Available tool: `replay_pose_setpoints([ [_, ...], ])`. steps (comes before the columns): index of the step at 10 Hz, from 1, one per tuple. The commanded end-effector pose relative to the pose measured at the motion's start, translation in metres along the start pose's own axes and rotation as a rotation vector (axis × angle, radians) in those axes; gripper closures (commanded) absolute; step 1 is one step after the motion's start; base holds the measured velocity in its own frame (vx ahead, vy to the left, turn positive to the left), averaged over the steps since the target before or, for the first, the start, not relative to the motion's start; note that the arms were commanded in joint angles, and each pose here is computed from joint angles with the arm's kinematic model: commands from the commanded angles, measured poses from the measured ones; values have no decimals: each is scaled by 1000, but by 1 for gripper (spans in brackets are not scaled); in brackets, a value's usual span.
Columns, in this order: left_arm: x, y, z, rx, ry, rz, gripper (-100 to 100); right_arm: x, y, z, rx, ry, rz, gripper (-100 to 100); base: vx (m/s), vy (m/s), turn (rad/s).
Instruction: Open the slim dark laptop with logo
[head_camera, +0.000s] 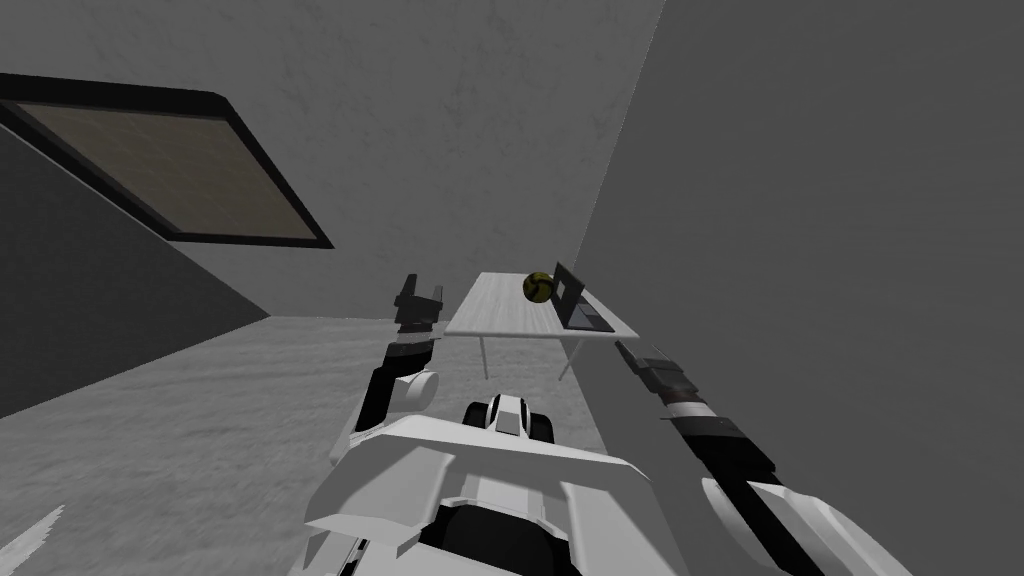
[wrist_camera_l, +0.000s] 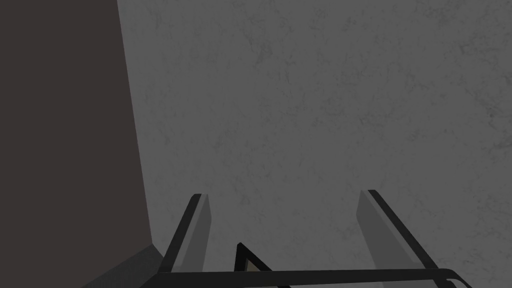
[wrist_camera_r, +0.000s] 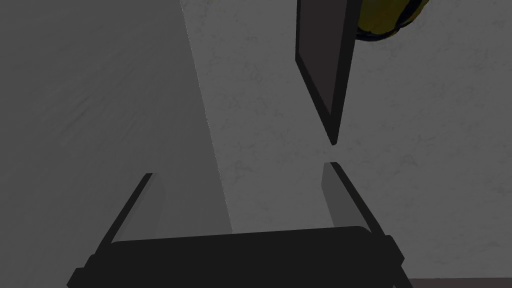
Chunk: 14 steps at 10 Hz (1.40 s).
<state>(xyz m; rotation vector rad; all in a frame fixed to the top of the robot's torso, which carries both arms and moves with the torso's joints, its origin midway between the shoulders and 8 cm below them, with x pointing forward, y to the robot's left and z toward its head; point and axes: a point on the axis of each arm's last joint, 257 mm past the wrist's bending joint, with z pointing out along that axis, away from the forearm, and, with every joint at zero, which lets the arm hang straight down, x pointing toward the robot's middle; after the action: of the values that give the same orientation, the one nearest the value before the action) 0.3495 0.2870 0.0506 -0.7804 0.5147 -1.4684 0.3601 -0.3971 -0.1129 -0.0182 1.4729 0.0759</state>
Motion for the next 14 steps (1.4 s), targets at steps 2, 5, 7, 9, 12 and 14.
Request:
replay_pose_setpoints([
  [2,0,0,0,0,0,0,0,1,-34,-7,40,67,-210,-100,50,137,83],
  [5,0,0,0,0,0,0,0,-5,-75,-13,84,135,-446,-100,45,124,130],
  [7,0,0,0,0,0,0,0,-9,-88,-14,96,158,-540,-100,26,107,45],
  [9,0,0,0,0,0,0,0,-21,-113,-15,119,191,-688,-100,39,128,133],
  [12,0,0,0,0,0,0,0,-35,-133,-15,136,218,-844,-100,31,94,76],
  [14,0,0,0,0,0,0,0,-50,-149,-13,149,235,-975,-100,64,109,104],
])
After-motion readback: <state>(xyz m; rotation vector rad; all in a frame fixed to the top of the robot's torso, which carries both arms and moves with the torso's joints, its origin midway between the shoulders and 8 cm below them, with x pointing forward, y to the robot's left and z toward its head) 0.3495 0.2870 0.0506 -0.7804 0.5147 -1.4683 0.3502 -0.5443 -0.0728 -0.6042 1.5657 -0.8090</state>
